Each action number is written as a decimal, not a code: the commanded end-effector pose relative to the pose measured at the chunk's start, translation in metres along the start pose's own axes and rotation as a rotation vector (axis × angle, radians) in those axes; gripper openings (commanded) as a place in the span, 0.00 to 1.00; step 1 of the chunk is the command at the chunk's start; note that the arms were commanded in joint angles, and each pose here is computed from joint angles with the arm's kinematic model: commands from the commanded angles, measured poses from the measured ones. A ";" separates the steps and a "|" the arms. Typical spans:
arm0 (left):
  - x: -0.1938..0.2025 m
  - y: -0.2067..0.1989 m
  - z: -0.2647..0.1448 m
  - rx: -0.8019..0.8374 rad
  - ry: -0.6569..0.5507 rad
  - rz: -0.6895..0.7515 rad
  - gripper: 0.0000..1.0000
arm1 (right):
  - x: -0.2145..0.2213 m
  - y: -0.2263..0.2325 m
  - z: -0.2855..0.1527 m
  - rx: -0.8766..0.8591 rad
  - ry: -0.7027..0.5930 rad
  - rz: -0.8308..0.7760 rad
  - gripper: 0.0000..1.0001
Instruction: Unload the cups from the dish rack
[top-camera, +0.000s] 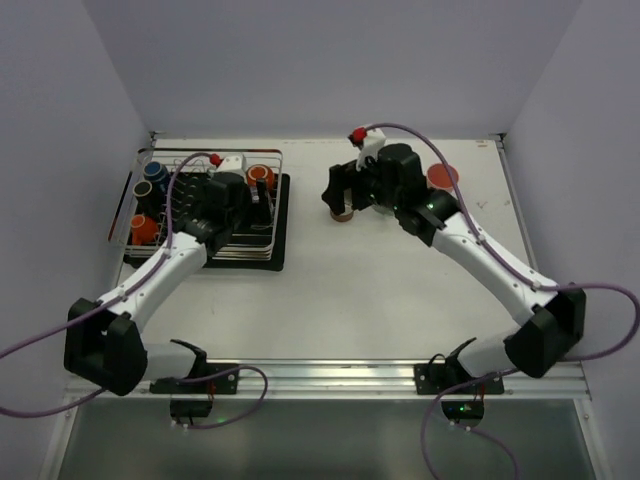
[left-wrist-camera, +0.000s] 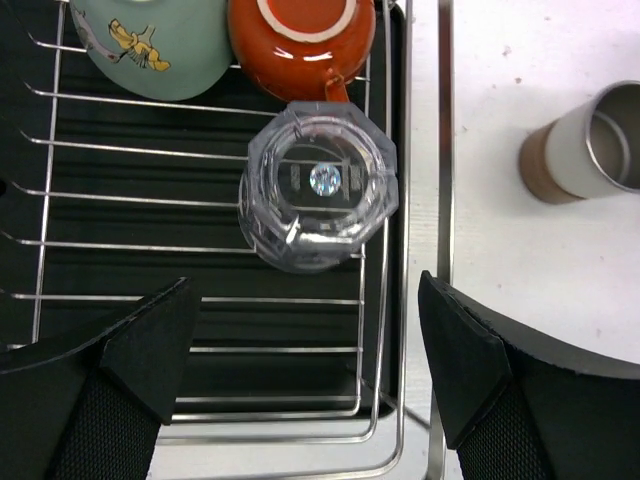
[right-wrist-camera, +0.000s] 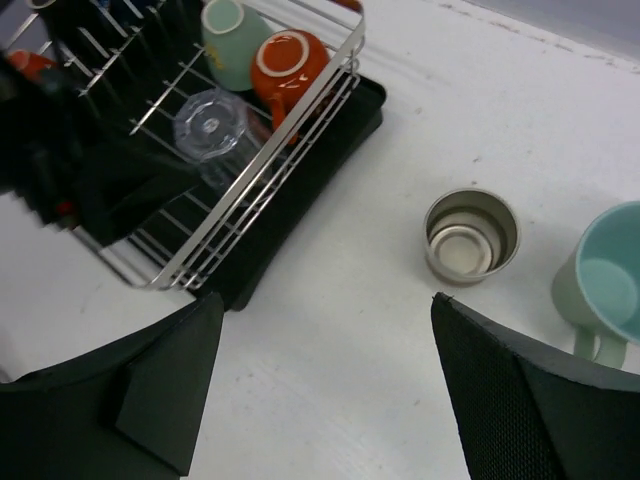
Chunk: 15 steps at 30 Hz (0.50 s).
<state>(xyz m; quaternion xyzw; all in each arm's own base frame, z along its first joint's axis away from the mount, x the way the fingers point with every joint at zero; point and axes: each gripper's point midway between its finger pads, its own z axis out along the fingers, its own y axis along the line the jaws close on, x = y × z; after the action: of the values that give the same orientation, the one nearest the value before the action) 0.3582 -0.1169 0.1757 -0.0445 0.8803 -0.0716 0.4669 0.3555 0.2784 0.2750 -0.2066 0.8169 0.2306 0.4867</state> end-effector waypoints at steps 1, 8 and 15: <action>-0.043 -0.002 0.019 -0.052 -0.107 -0.020 0.96 | 0.004 0.030 -0.021 -0.155 -0.095 0.127 0.86; -0.045 -0.006 0.048 -0.070 -0.094 0.010 0.96 | 0.039 0.042 -0.035 -0.228 -0.076 0.150 0.86; -0.041 -0.003 0.067 -0.105 -0.077 0.017 0.86 | 0.041 0.049 -0.040 -0.261 -0.077 0.152 0.85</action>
<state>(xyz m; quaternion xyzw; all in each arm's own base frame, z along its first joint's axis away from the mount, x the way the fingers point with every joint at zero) 0.4139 -0.1244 0.1453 -0.0459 0.8900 -0.0265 0.4529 0.2866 0.2812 0.2301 -0.1907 0.8105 0.3410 0.4364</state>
